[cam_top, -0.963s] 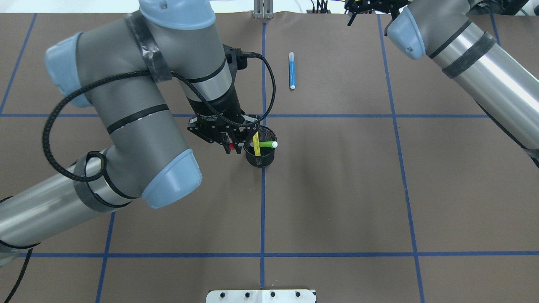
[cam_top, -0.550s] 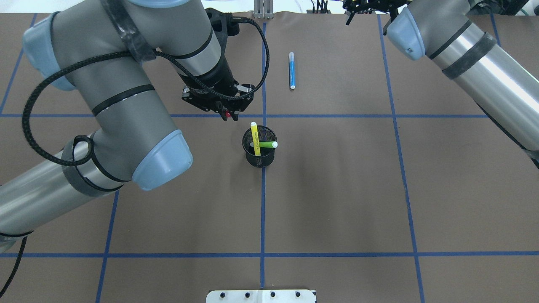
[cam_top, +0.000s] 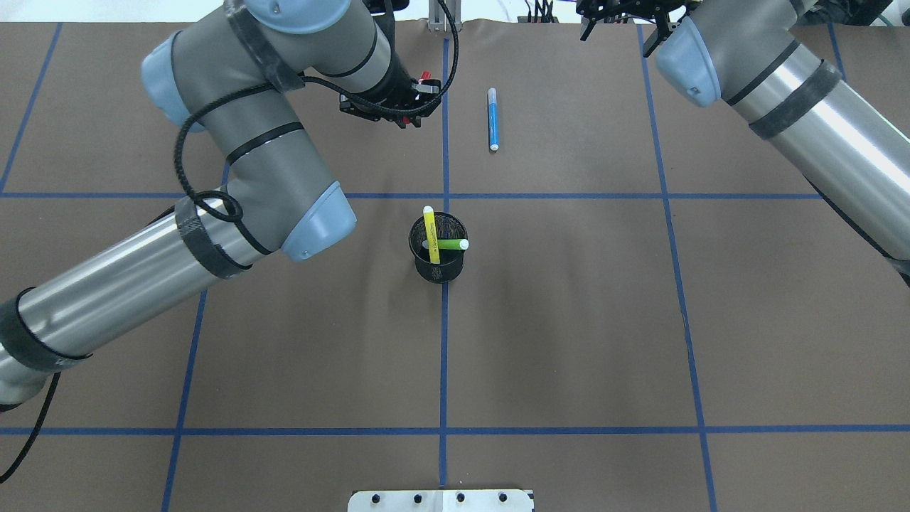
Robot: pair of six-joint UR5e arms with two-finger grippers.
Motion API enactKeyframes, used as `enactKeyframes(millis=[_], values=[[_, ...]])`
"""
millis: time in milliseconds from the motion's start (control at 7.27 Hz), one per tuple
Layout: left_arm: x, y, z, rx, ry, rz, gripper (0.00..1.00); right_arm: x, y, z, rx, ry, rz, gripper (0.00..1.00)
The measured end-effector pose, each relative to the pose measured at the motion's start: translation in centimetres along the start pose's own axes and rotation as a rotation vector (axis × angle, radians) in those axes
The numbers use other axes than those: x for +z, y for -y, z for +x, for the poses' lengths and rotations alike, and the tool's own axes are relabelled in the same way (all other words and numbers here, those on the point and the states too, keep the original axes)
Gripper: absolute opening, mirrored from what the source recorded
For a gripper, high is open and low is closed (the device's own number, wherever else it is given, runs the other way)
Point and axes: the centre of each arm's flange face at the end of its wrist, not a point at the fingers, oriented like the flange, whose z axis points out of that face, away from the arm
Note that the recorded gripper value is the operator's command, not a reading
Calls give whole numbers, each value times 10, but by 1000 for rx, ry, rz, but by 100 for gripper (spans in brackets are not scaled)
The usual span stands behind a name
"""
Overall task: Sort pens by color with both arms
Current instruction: 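Lift the red-capped marker out of the cup with the left gripper, then place the red-capped marker beside the blue highlighter and release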
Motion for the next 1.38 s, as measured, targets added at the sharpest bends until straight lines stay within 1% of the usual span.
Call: enactKeyframes(millis=[138, 275, 550, 688, 963, 1100, 1375], values=[[17, 14, 9, -32, 15, 52, 0, 4, -1, 4, -12, 12, 8, 100], [33, 19, 17, -50, 33, 116, 0, 7, -3, 5, -19, 16, 9, 100], [84, 4, 28, -55, 48, 264, 0, 11, -5, 3, -23, 17, 5, 100], [107, -2, 32, -52, 58, 306, 0, 13, -6, 3, -23, 16, 3, 100], [145, -10, 34, -42, 84, 352, 0, 16, -5, 4, -22, 14, 0, 100], [157, -13, 31, -36, 97, 362, 0, 16, -5, 4, -22, 14, 0, 100], [174, -19, 27, -28, 123, 355, 0, 16, -5, 3, -24, 14, 0, 100]])
